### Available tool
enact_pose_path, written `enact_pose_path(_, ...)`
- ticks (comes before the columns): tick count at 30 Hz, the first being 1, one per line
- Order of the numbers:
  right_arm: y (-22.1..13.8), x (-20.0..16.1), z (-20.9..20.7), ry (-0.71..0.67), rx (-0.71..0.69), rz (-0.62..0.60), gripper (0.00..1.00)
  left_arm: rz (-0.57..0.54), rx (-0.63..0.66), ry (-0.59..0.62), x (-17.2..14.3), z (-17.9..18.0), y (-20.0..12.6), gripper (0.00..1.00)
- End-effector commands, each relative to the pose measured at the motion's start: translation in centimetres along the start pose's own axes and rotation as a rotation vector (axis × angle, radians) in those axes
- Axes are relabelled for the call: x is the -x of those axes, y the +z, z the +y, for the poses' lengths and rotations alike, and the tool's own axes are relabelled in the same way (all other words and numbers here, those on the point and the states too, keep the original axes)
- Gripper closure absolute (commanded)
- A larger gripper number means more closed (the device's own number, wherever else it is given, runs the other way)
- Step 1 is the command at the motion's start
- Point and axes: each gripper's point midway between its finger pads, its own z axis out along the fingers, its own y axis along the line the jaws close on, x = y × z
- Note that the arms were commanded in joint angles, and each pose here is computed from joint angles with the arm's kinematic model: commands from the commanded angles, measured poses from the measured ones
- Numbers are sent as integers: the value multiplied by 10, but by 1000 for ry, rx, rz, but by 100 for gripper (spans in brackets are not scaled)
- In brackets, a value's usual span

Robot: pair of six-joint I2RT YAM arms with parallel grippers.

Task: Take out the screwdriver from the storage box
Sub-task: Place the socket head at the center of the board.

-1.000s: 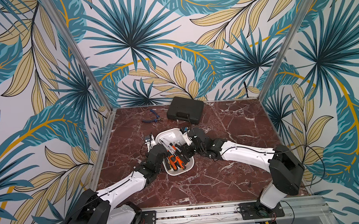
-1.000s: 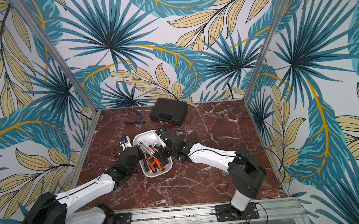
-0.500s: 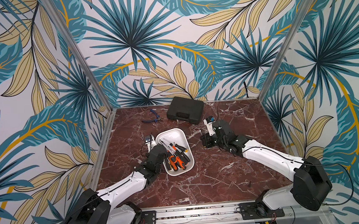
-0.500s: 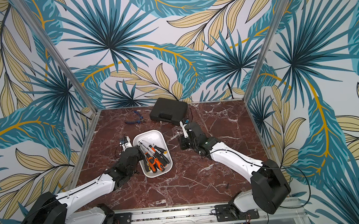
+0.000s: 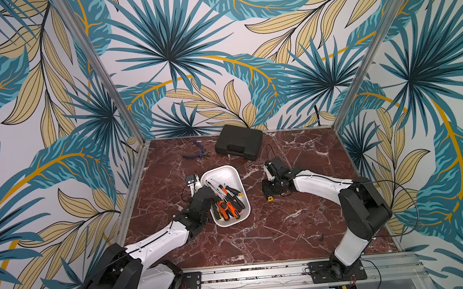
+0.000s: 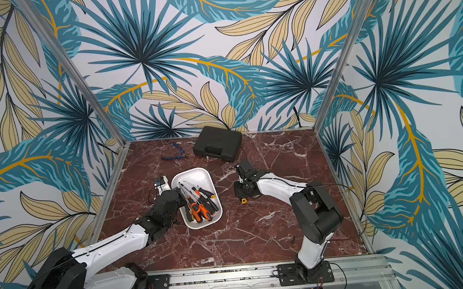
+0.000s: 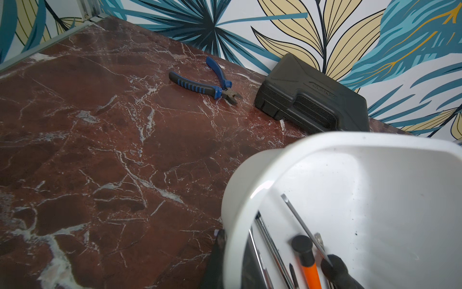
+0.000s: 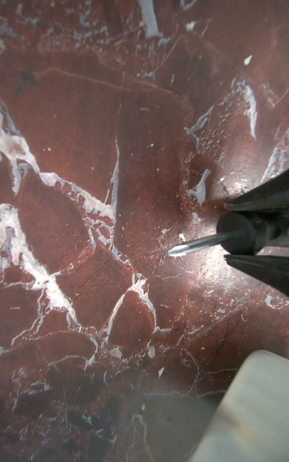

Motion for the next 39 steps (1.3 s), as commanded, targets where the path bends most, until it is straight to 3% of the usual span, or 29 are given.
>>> enact_pose_path(1, 3, 1, -7, 62, -9, 44, 84, -80, -42, -58, 26, -14, -7, 100)
enact_pose_path(19, 32, 9, -24, 214, -26, 130, 79, -74, -41, -26, 25, -15, -5, 100)
enact_pose_path(39, 30, 6, -25, 216, -32, 143, 59, -65, -58, -11, 24, -22, -2, 100)
